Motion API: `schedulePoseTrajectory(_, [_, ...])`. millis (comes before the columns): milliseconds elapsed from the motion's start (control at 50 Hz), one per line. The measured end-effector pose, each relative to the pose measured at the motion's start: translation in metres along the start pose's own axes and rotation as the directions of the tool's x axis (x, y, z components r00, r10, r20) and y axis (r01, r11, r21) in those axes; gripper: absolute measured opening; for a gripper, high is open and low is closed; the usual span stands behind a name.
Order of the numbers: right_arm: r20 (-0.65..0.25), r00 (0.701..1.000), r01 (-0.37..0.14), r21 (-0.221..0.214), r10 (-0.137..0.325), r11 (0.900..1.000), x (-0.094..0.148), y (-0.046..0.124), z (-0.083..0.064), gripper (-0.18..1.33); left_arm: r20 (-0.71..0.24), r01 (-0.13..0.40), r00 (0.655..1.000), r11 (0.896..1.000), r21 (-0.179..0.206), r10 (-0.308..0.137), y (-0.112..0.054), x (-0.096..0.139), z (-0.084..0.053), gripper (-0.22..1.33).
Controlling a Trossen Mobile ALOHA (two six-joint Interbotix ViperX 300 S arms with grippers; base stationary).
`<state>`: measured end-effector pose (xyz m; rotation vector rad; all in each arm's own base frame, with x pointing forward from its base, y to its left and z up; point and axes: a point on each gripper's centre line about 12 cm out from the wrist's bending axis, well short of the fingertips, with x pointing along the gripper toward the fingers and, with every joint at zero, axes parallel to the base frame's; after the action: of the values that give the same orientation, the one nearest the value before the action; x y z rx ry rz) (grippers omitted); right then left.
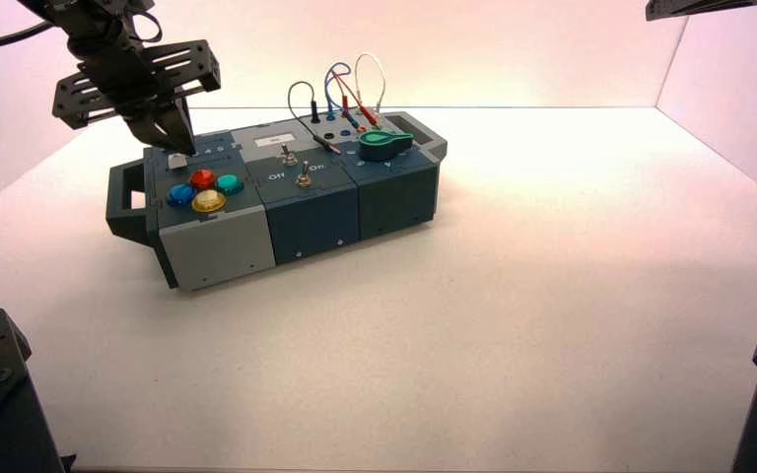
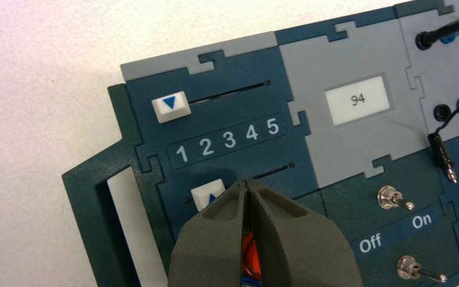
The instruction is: Move the bottom slider to position 1.
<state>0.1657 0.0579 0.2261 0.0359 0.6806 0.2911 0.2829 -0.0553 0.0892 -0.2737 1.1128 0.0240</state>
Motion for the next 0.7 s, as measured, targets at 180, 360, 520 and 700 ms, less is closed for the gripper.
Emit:
schedulePoseTrajectory(180, [0.000,1.000,0.000,-0.002,0.000,1.0000,0.0000,0.0000,0.0000,-0.14,0.002,-0.004,1.000,1.000,-0.007,0.004,0.0025,-0.0001,0.0010,-0.16])
schedulePoseTrajectory(360, [0.000,1.000,-0.001,-0.001,0.001,1.0000,0.0000,0.0003,0.0000,-0.14,0.002,-0.007,1.000,1.000,-0.005,0.007,0.0039,0.0002,0.0013,-0.16])
schedulePoseTrajectory(520, [0.000,1.000,-0.001,-0.002,0.001,1.0000,0.0000,0.0003,0.0000,-0.14,-0.006,-0.010,1.000,1.000,-0.002,0.010,0.0041,0.0021,0.0000,-0.16])
schedulePoseTrajectory(700, [0.000,1.000,-0.001,-0.001,0.001,1.0000,0.0000,0.0003,0.0000,-0.14,-0.013,-0.013,1.000,1.000,-0.002,0.013,0.0052,0.0036,-0.0013,-0.16])
